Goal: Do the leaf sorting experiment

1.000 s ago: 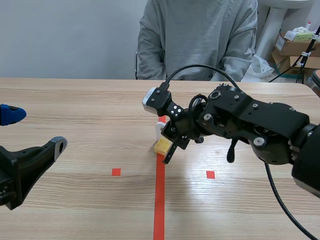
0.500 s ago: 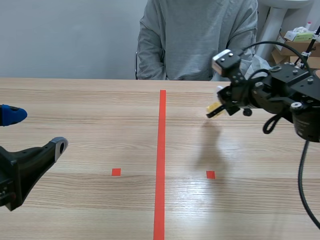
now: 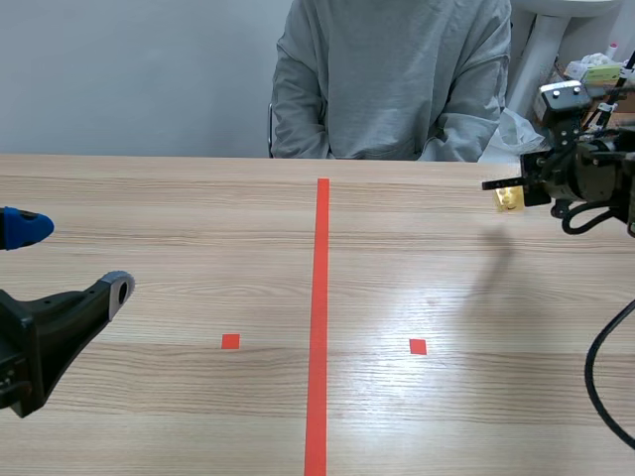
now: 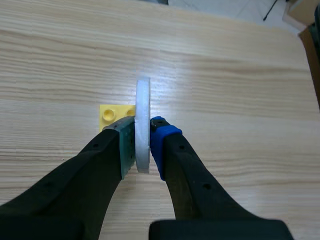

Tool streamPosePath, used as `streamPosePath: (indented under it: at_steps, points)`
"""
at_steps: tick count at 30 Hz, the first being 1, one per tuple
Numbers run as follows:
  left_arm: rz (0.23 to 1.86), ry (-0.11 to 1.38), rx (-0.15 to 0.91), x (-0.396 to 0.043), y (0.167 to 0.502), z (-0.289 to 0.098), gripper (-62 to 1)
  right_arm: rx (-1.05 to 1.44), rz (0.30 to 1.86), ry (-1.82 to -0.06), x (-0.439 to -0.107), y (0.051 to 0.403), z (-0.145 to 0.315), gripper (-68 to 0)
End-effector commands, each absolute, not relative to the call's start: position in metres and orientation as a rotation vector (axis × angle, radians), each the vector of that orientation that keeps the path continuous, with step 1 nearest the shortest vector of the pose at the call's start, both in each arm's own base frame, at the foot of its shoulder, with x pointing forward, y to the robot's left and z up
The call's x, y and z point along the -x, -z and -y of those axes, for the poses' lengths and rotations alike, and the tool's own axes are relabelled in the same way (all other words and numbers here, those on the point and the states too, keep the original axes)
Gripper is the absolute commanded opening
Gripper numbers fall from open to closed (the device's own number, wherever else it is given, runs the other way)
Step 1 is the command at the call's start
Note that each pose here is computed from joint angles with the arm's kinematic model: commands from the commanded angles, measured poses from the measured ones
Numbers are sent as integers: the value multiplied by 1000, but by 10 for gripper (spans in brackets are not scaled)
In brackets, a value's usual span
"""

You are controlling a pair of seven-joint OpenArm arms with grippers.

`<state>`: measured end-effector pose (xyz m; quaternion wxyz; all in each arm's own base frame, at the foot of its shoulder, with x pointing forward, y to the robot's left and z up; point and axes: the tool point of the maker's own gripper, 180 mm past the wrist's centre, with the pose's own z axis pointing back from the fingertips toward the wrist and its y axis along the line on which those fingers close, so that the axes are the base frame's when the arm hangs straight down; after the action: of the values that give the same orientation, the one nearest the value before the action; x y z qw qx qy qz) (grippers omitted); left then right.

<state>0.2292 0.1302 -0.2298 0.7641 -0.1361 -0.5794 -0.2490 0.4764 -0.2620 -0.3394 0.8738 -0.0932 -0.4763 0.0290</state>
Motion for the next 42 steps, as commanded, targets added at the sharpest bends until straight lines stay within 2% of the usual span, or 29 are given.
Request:
streamPosePath:
  at_steps: [1, 10, 16, 20, 23, 26, 29, 30, 36, 42]
  points:
    - [1294, 543, 312, -231, 220, -126, -24, 193, 1021, -45, -481, 329, 265, -660]
    - [1295, 544, 313, -231, 220, -126, -24, 176, 945, 5, -456, 361, 272, -660]
    - [1295, 544, 313, -231, 220, -126, -24, 176, 941, 6, -452, 365, 273, -646]
    - [1295, 544, 313, -231, 220, -126, -24, 180, 938, 1, -452, 365, 273, -582]
    - [1295, 544, 313, -231, 220, -126, -24, 172, 936, -10, -453, 365, 271, -497]
    - [1295, 544, 313, -231, 220, -126, -24, 143, 922, -37, -452, 367, 264, -349]
    - [1295, 544, 313, -231, 220, -126, -24, 128, 911, -47, -451, 369, 261, -111]
    - [1295, 544, 313, -231, 220, -126, -24, 125, 906, -49, -450, 370, 261, -75]
    - [1294, 544, 313, -231, 220, -126, -24, 87, 857, -118, -451, 360, 253, -65]
    - [1294, 546, 315, -231, 220, -126, -24, 85, 898, -248, -452, 321, 246, -71]
